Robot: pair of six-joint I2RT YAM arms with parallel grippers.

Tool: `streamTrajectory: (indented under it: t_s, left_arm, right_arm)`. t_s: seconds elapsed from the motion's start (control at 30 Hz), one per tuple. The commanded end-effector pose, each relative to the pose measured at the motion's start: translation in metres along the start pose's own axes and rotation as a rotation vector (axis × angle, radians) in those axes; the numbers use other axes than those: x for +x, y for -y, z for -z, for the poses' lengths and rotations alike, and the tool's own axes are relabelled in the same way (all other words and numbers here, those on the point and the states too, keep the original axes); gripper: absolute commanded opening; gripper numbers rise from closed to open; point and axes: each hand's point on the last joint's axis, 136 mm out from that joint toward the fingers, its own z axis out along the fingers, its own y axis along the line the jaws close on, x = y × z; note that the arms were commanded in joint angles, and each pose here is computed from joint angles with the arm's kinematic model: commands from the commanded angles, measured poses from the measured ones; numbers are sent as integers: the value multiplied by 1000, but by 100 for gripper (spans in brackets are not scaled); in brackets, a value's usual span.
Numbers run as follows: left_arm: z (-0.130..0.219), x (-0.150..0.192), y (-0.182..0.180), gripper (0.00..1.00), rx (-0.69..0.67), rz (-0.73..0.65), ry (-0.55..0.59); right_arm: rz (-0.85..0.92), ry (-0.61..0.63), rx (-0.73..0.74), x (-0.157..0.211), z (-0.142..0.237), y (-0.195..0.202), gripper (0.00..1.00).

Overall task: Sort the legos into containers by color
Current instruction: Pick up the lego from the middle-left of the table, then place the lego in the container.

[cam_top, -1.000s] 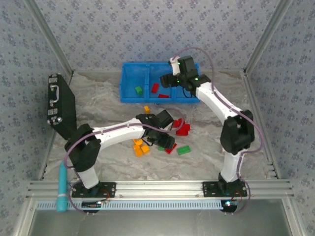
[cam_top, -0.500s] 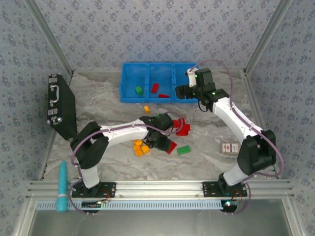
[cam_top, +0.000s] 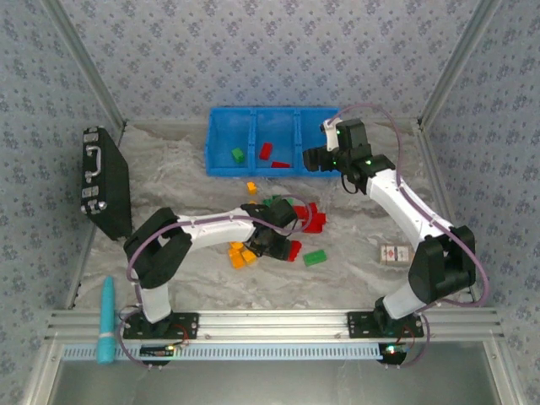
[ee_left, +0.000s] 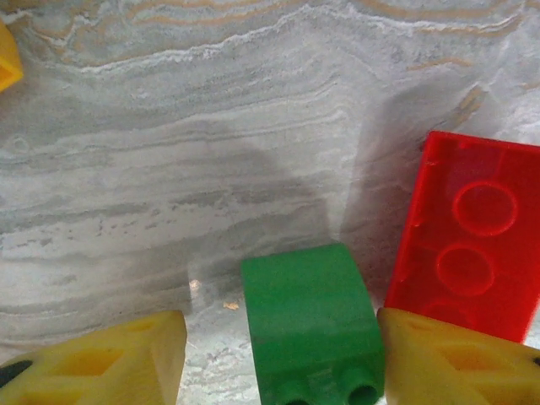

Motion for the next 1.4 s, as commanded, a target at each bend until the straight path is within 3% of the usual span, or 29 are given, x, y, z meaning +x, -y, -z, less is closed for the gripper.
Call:
streamTrajectory:
  t_s: [0.0, 0.2, 0.53, 0.7, 0.87, 1.07, 1.2, 1.37]
  left_arm:
    - [-6, -1, -5, 58, -21, 15, 6]
    - [-10, 0, -10, 53, -23, 32, 1]
    - [-7, -6, -18, 33, -36, 43, 17]
    - [9, -20, -29, 27, -38, 55, 59]
    - [35, -46, -48, 25, 5, 98, 126]
    - [110, -117, -77, 24, 9, 101, 326]
    - [155, -170, -115, 24, -52, 118, 485]
    - [178, -228, -160, 24, -75, 177, 617]
  right_arm:
    - [-11, 2, 9, 0, 10, 1, 85]
    - [-12, -8, 21, 5, 9, 3, 85]
    - [-5, -36, 34, 14, 17, 6, 86]
    - [-31, -104, 36, 41, 36, 9, 86]
    - [-119, -230, 21, 101, 51, 7, 86]
    - [-486, -350, -76, 164, 72, -18, 86]
    - [-787, -390, -17, 215, 84, -22, 85]
    - [-1121, -333, 51, 256, 97, -25, 83]
